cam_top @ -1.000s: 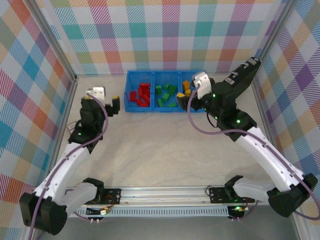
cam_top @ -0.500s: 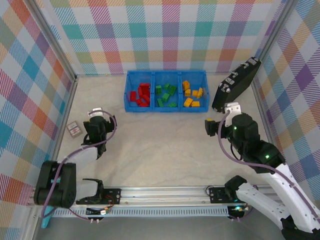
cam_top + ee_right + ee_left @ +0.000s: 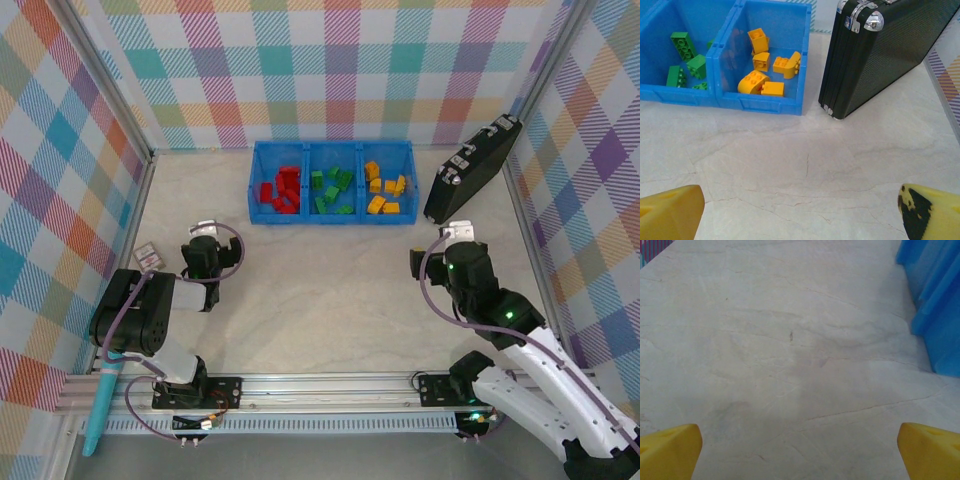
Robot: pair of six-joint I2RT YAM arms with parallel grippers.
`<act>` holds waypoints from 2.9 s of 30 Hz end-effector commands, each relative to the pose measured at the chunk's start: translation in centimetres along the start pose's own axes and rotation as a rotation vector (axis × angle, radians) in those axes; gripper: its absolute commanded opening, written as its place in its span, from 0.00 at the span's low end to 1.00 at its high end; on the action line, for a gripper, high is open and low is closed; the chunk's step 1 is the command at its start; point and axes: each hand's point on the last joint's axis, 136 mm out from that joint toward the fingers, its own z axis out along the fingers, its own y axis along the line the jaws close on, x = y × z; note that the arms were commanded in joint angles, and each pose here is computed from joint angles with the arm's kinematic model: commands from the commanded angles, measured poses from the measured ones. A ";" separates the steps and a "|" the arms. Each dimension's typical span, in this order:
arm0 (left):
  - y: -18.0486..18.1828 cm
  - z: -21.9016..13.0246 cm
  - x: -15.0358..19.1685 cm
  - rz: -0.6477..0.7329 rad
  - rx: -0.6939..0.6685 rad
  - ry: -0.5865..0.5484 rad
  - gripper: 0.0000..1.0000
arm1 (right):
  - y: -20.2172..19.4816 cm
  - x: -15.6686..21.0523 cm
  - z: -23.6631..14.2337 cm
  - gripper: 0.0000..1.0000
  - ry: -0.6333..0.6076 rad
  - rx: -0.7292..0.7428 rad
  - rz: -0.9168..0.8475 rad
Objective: Sort the legos into containers by color
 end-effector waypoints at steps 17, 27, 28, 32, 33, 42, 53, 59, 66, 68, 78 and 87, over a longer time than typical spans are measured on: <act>-0.7 0.1 -1.9 0.008 0.029 -0.066 1.00 | -2.4 3.6 11.9 0.99 -0.196 -0.020 -0.072; -0.7 0.1 -2.0 0.007 0.029 -0.068 1.00 | -2.3 4.4 16.7 0.99 -0.169 -0.051 -0.076; -0.7 0.1 -1.9 0.008 0.029 -0.066 1.00 | -2.3 4.5 17.1 0.99 -0.140 -0.061 -0.070; -0.7 0.1 -1.9 0.008 0.029 -0.067 1.00 | -1.4 4.4 18.2 0.99 -0.144 -0.119 -0.059; -0.7 0.1 -1.9 0.007 0.029 -0.066 1.00 | -1.4 4.6 18.5 0.99 -0.139 -0.117 -0.060; -0.7 0.1 -1.9 0.007 0.029 -0.067 1.00 | -4.6 6.1 20.0 0.99 -0.106 -0.117 0.132; -0.7 0.1 -1.9 0.008 0.028 -0.067 1.00 | -4.4 6.1 20.0 0.99 -0.104 -0.132 0.128; -0.8 0.1 -1.9 0.007 0.030 -0.067 1.00 | -4.5 6.1 19.9 0.99 -0.108 -0.130 0.130; -0.8 0.1 -1.9 0.008 0.029 -0.067 1.00 | -4.4 6.1 19.9 0.99 -0.107 -0.131 0.127; -0.8 0.1 -1.9 0.008 0.030 -0.066 1.00 | -4.5 6.0 20.0 0.99 -0.107 -0.130 0.128; -0.8 0.1 -1.9 0.009 0.030 -0.066 1.00 | -4.4 6.0 19.9 0.99 -0.107 -0.131 0.128; -0.8 0.1 -1.9 0.007 0.030 -0.066 1.00 | -4.4 6.0 20.0 0.99 -0.106 -0.131 0.128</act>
